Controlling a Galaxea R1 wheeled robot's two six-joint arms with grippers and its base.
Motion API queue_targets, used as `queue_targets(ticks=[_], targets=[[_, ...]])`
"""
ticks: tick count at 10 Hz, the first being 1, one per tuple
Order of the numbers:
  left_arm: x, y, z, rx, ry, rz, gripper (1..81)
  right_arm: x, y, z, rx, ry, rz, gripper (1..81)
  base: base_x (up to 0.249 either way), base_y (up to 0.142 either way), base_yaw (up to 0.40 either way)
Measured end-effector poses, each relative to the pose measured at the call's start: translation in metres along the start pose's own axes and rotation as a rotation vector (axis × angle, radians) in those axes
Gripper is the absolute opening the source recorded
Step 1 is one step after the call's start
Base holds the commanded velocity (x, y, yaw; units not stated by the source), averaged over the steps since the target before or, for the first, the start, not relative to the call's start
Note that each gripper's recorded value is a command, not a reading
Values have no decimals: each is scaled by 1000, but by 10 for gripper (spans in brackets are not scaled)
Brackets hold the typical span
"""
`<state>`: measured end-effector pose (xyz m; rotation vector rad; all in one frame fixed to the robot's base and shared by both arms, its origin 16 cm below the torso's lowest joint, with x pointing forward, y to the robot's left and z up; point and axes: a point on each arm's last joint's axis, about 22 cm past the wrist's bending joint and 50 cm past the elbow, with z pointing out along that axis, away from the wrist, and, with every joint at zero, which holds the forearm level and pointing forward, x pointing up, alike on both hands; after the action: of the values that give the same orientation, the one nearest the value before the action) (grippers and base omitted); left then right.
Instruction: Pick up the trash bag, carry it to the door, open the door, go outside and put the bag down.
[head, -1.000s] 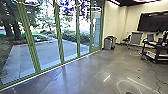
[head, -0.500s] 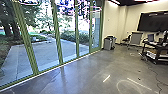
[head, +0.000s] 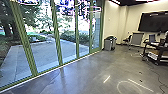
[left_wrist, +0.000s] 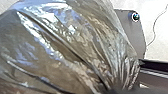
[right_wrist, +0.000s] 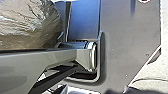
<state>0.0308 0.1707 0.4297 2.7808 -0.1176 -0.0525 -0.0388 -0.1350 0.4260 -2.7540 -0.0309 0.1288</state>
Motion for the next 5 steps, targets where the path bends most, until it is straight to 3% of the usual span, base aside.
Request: queue_targets(ticks=[3, 5], targets=[[-2, 0, 0, 0, -3, -1, 10, 0, 0, 0, 0, -1, 0, 811, 145, 0, 0], [-2, 0, 0, 0, -4, -1, 10, -1, 0, 0, 0, 0, 0, 811, 152, -67, 0]])
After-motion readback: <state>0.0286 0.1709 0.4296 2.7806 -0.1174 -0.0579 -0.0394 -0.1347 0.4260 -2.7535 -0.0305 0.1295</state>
